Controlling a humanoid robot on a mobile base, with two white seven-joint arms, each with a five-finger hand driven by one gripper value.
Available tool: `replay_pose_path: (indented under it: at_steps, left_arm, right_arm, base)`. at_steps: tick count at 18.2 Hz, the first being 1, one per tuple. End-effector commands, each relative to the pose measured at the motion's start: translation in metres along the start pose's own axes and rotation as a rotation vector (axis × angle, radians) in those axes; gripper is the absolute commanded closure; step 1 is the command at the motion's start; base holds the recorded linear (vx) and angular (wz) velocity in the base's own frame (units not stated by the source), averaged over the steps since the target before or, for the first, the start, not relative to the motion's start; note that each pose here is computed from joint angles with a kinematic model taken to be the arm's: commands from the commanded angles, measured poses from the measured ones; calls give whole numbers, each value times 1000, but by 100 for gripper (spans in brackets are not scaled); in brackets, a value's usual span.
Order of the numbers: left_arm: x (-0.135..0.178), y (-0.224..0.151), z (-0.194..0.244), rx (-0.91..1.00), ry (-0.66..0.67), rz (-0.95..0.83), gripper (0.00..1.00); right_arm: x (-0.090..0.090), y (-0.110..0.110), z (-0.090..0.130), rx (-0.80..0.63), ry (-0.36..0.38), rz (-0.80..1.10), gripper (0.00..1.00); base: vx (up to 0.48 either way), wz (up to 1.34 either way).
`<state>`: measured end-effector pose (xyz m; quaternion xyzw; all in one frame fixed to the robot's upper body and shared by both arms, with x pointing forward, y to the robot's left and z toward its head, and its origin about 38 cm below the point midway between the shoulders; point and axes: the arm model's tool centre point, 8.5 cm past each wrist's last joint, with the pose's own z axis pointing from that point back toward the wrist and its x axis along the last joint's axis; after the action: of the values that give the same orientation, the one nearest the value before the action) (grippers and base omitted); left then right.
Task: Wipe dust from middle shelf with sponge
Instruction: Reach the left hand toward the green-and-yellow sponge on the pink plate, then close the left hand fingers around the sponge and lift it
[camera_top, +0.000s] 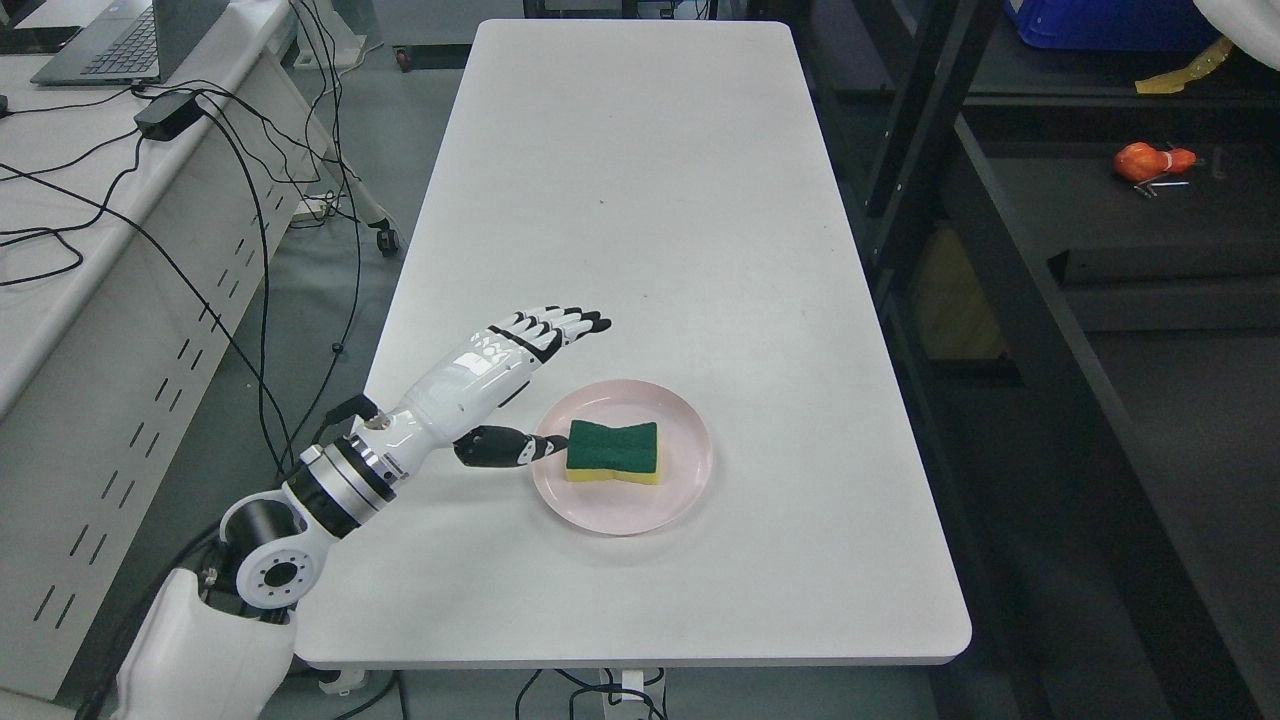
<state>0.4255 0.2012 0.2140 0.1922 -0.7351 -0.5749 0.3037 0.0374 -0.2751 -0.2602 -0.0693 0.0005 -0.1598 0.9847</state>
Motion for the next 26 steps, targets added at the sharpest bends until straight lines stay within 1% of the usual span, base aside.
replay_pose_path:
  at_steps: [1, 4, 6, 10, 12, 18, 21, 26]
  left_arm:
    - [-14, -36, -18, -315, 34, -281, 4]
    - [-16, -35, -23, -329, 36, -302, 4]
    - [-12, -41, -26, -348, 21, -307, 5]
    - [-15, -45, -35, -380, 28, -339, 5]
    - [-11, -46, -47, -389, 4, -344, 5]
    - [3, -65, -61, -416, -36, -319, 6]
    - [10, -74, -66, -423, -51, -299, 11]
    - [10, -69, -67, -399, -44, -288, 26]
  right_arm:
    - [10, -10, 0, -11, -22, -1, 0]
    - [10, -10, 0, -11, -22, -3, 0]
    - [10, -10, 0, -11, -22, -3, 0]
    - [10, -10, 0, -11, -22, -3, 0]
    - [10, -10, 0, -11, -22, -3, 0]
    - [10, -10, 0, -11, -22, -3, 0]
    - [10, -10, 0, -11, -22, -3, 0]
    - [10, -10, 0, -11, -22, -3, 0]
  base:
    - [-36, -109]
    - [-25, -72]
    - [-9, -15]
    - [0, 0]
    - [0, 0]
    - [0, 0]
    - [0, 0]
    - [0, 0]
